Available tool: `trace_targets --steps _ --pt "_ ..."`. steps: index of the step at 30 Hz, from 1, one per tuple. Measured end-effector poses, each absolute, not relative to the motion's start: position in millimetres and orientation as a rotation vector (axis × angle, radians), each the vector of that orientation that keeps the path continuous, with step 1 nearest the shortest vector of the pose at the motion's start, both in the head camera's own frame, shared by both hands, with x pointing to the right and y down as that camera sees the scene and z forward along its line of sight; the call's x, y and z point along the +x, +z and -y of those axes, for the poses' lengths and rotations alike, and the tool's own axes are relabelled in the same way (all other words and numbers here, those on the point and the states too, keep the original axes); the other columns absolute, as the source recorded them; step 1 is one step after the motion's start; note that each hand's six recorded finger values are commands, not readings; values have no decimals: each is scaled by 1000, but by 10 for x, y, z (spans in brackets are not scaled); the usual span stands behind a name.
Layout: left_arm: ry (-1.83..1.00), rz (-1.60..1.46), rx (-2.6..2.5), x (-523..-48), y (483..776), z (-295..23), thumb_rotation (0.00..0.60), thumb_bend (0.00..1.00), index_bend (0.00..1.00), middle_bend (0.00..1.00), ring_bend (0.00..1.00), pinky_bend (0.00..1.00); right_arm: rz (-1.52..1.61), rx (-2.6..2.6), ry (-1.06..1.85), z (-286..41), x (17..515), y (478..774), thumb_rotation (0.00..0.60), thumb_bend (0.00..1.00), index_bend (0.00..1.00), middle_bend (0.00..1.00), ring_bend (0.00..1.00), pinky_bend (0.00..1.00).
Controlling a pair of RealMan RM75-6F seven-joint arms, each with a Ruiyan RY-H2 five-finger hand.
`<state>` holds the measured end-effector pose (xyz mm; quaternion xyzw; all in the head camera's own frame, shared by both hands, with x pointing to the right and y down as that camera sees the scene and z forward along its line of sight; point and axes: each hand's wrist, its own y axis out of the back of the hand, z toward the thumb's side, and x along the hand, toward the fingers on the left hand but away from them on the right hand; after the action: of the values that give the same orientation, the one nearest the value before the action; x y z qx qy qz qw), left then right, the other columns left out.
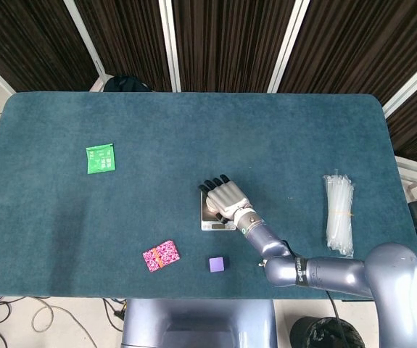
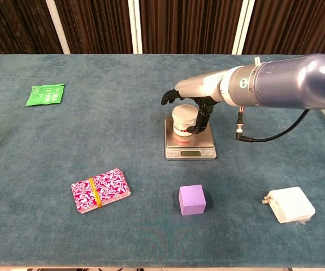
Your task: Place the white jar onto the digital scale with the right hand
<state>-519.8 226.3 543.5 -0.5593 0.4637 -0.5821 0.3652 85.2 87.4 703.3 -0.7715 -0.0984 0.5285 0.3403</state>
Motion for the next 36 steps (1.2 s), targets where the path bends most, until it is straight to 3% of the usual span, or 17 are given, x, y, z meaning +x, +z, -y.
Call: trace_targets --steps 11,20,29,36 --pt "-1499 -1193 -1426 -5217 5423 -2258 600 773 55 0 0 0 321 -1959 1382 -825 1191 6567 600 451 9 50 67 0" --pt "-1499 -1178 -1422 -5186 5430 -2265 600 773 55 0 0 0 519 -1805 1412 -972 2176 6042 600 451 9 50 69 0" --pt "-1498 -1171 -1409 -5182 5425 -2264 600 773 55 0 0 0 785 -1540 1418 -1665 3394 5583 600 451 9 50 69 0" --pt "-1499 -1174 -1406 -5200 5422 -2265 600 773 55 0 0 0 839 -1507 1495 -2314 3986 5559 600 451 9 49 69 0"
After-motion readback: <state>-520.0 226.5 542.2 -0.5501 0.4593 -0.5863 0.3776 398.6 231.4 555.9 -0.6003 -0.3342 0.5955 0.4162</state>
